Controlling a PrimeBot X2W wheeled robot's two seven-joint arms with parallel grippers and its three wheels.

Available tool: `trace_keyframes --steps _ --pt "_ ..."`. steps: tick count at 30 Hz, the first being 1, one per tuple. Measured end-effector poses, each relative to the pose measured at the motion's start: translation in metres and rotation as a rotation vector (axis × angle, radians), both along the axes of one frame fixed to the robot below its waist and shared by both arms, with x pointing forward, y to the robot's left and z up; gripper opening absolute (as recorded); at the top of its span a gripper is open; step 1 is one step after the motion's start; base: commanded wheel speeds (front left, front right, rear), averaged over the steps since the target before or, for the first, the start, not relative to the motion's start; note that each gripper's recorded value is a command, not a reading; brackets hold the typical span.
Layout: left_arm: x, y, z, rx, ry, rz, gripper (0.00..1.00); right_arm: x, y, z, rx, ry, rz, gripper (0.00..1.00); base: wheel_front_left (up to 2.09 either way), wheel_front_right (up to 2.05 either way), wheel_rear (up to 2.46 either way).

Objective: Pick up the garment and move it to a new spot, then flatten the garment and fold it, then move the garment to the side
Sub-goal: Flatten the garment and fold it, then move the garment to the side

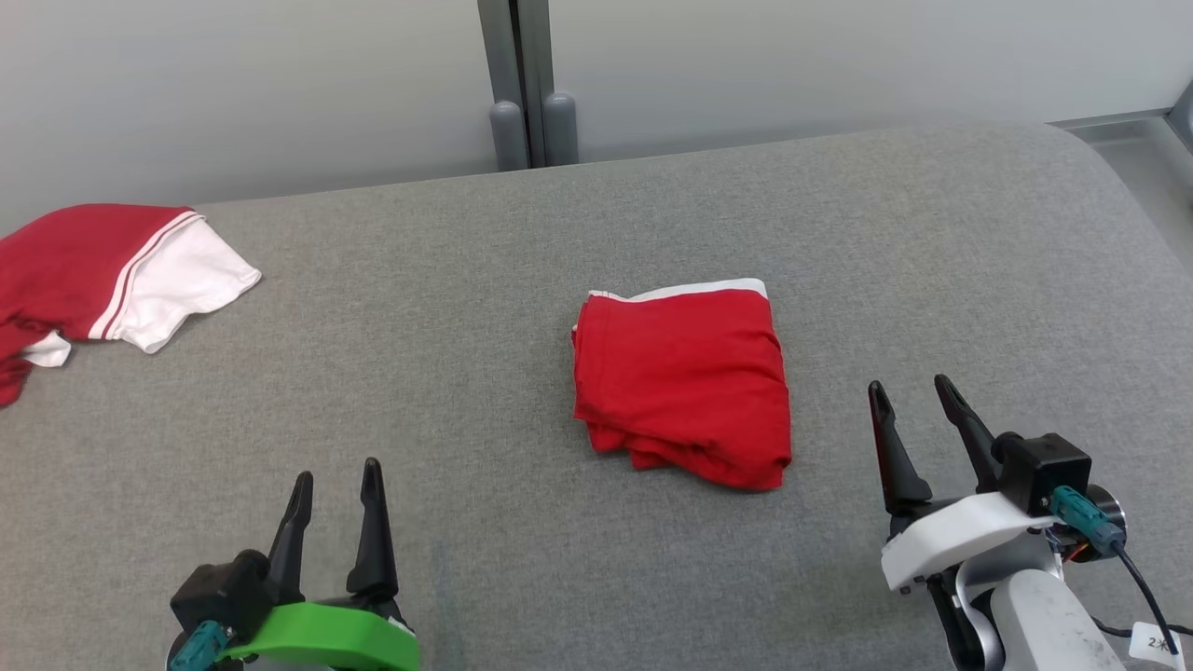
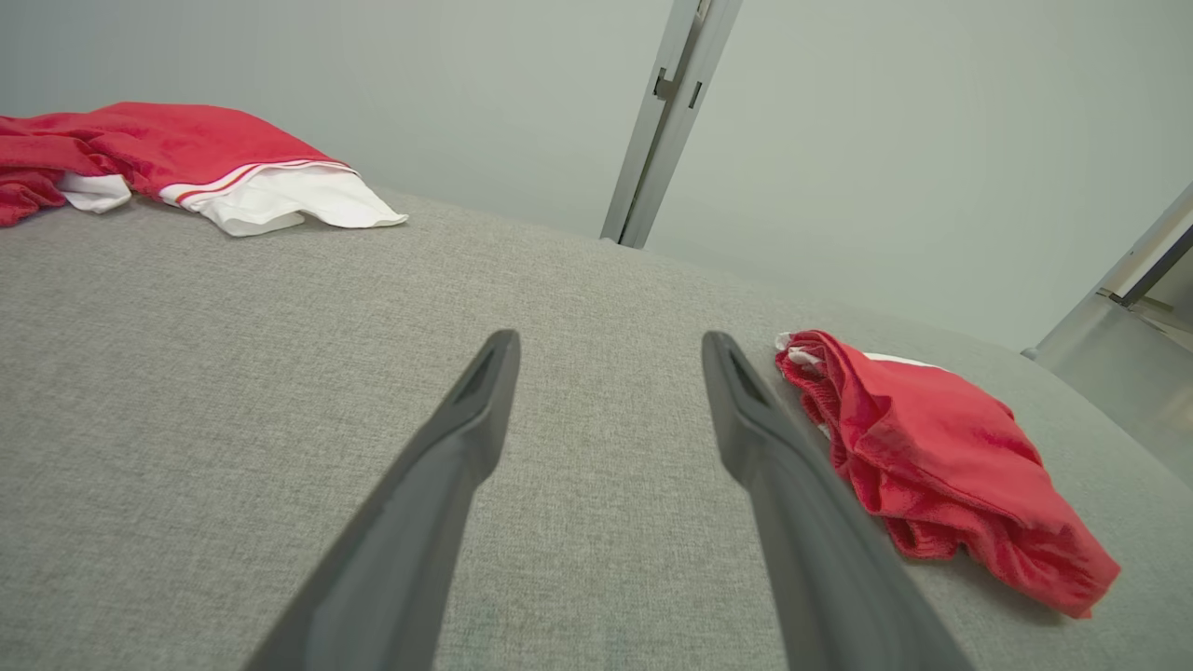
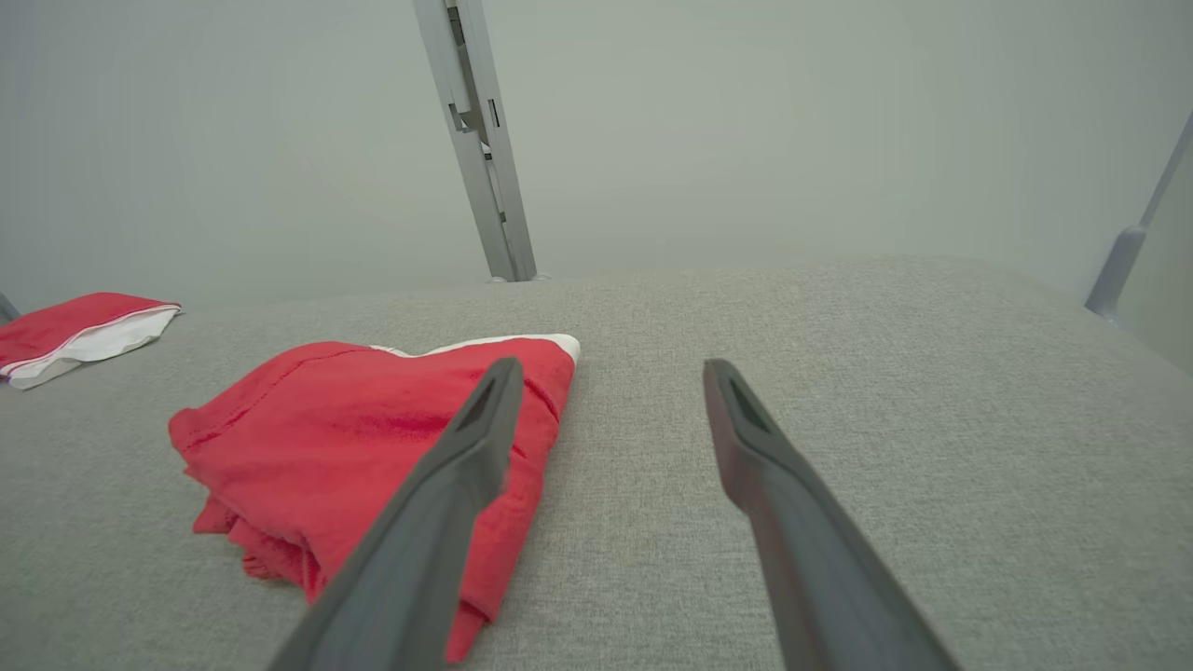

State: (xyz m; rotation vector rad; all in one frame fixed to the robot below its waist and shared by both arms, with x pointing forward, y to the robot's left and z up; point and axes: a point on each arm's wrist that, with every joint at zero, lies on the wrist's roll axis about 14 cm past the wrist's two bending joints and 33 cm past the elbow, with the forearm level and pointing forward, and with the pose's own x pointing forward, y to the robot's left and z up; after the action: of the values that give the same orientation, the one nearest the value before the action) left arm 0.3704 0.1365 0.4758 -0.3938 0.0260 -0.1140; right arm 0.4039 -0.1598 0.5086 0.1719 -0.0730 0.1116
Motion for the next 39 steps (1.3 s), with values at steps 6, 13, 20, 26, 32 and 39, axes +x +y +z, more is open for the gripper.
trace_keyframes --steps 6,13,20,26,32,39 --pt "-0.007 -0.001 -0.004 0.002 0.013 0.001 1.00 -0.006 -0.004 -0.004 0.003 0.009 -0.012 1.00 0.00 0.00 0.00" --pt "-0.010 0.000 -0.002 0.002 0.009 0.005 1.00 -0.009 -0.003 -0.008 0.000 0.021 -0.009 1.00 0.00 0.00 0.00" --pt "-0.010 0.000 0.000 0.002 0.001 0.008 1.00 -0.010 -0.001 -0.009 -0.001 0.026 -0.002 1.00 0.00 0.00 0.00" --pt "-0.010 0.001 0.001 0.003 -0.002 0.011 1.00 -0.010 -0.001 -0.010 -0.001 0.030 -0.002 1.00 0.00 0.00 0.00" --pt "-0.011 0.002 0.002 0.003 -0.004 0.014 1.00 -0.008 0.000 -0.015 -0.015 0.047 0.000 1.00 0.00 0.00 0.00" --pt "-0.011 0.003 0.003 0.001 -0.005 0.019 1.00 0.024 0.011 0.003 -0.083 0.017 0.038 1.00 0.00 0.00 0.00"
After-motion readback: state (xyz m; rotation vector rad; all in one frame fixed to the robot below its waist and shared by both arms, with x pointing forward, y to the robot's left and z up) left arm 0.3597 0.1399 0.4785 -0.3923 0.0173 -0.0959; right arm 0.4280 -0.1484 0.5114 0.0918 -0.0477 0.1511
